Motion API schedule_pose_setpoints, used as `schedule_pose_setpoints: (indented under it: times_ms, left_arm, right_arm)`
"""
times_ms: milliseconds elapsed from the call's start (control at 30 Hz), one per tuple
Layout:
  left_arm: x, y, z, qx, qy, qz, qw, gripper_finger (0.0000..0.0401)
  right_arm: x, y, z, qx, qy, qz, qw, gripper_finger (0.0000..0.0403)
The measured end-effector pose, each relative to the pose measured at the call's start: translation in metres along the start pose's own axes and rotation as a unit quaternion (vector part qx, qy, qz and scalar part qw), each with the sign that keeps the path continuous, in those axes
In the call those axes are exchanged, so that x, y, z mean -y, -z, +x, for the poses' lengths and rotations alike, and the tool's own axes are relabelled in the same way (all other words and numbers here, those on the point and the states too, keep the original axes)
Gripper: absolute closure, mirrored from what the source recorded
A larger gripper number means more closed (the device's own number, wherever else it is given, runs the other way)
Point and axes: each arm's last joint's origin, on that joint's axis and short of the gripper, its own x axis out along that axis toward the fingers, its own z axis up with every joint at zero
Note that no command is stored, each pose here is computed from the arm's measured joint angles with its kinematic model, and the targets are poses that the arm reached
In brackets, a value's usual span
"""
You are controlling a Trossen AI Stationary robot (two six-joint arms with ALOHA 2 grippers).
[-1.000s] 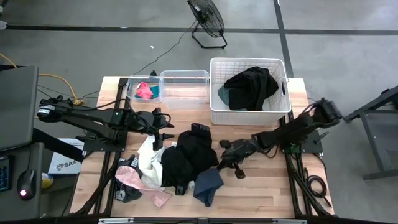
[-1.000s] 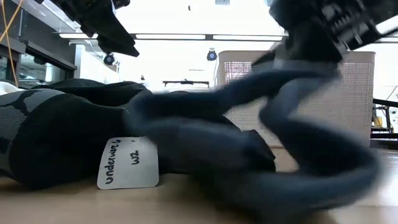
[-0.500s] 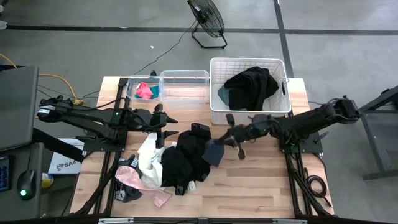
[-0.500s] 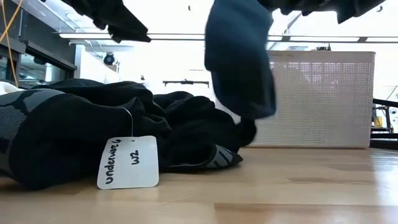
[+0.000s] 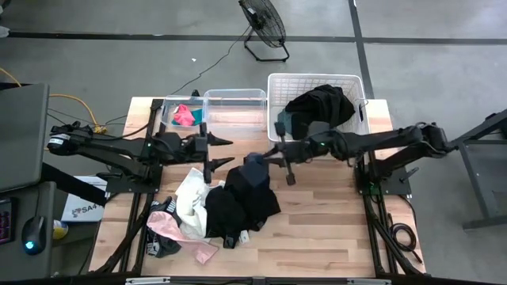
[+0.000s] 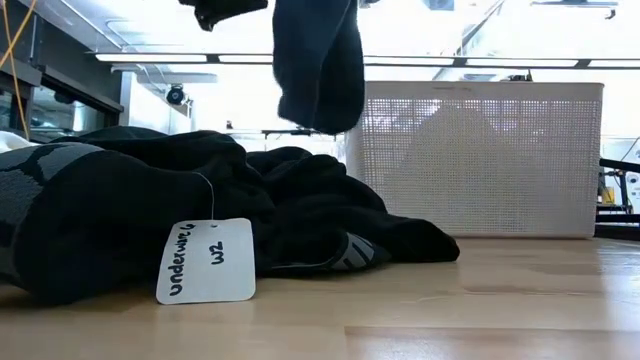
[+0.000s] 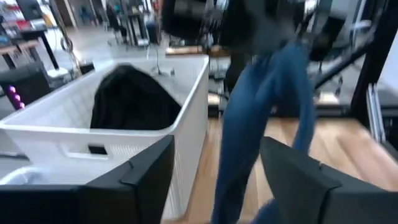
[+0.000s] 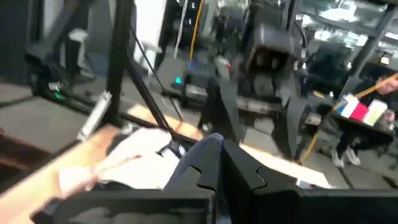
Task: Pick & Place Cloths
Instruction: Put the dark blue sock into the left transparent bin
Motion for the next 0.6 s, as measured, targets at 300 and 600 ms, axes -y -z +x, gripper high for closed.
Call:
schedule_pose_setpoints:
  times_ms: [300, 600]
  left_arm:
    - [0.002, -0.004, 0.0, 0.022, 0.03, -0.009, 0.999, 0.0034]
    - [0.002, 0.001, 0.0, -0.006, 0.034, -0.035, 0.999, 0.0017]
  right_arm:
    - [0.024, 0.011, 0.033, -0.034, 0.002, -0.015, 0.999, 0.0399]
    - [0.034, -0.008, 0.043, 0.002, -0.003, -0.048, 0.999, 0.0399]
